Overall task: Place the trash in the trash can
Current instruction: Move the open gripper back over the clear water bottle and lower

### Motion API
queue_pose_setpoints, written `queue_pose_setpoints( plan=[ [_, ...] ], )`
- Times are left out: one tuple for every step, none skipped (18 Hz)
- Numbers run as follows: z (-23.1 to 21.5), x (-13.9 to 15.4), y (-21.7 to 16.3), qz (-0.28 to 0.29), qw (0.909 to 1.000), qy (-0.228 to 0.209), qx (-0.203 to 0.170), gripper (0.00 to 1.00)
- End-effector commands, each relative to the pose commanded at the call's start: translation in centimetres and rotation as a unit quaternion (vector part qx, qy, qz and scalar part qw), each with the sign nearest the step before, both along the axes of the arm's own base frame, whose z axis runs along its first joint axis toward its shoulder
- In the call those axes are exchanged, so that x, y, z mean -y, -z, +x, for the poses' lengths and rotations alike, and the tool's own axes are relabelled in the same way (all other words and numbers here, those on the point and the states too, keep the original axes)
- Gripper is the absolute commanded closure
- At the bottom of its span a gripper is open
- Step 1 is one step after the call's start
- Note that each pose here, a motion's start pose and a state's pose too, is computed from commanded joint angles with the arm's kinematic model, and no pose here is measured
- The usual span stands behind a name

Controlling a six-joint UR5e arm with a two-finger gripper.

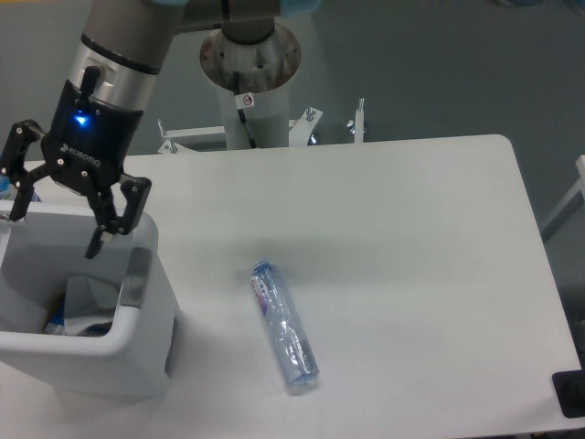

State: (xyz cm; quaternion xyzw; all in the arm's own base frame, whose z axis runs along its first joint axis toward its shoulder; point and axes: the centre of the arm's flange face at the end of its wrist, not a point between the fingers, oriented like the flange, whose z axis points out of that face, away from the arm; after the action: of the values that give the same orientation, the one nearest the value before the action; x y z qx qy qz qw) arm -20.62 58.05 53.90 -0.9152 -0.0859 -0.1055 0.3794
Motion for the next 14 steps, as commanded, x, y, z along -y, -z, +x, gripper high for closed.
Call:
queue_pose_setpoints(
  plan=[
    [-2.1,0.5,0.5,-0.003,0.9999,-0.016,0.001,0.0],
    [-4.2,0.9,1.0,-0.006,0.9995,-0.031,0.004,0.0],
    [-6.4,1.4,1.4,-0.009,0.9988,-0.048,0.006,0.0],
    [-8.7,1.8,2.3,-0.013,0.9979,-0.063,0.01,0.0],
    [-10.9,2.5,3.1,-0.018,0.9966,-0.079,0.016,0.0],
    [-13.0,2.9,3.9,-0.022,0.9954,-0.092,0.019,0.0],
    [-14.7,3.2,5.2,-0.029,0.9942,-0.101,0.024,0.0],
    [-16.3,3.3,6.3,-0.035,0.9932,-0.108,0.027,0.0],
    [-17.5,2.9,7.9,-0.044,0.9924,-0.111,0.033,0.0],
    [-18.6,2.6,9.0,-0.05,0.9914,-0.115,0.038,0.0],
    [-19.7,2.3,10.2,-0.057,0.9903,-0.119,0.044,0.0],
    [-20.4,1.9,11.2,-0.064,0.9895,-0.121,0.047,0.0],
    [-21.0,1.7,12.4,-0.074,0.9881,-0.125,0.05,0.0],
    [-21.6,1.5,13.7,-0.087,0.9865,-0.13,0.05,0.0]
  ],
)
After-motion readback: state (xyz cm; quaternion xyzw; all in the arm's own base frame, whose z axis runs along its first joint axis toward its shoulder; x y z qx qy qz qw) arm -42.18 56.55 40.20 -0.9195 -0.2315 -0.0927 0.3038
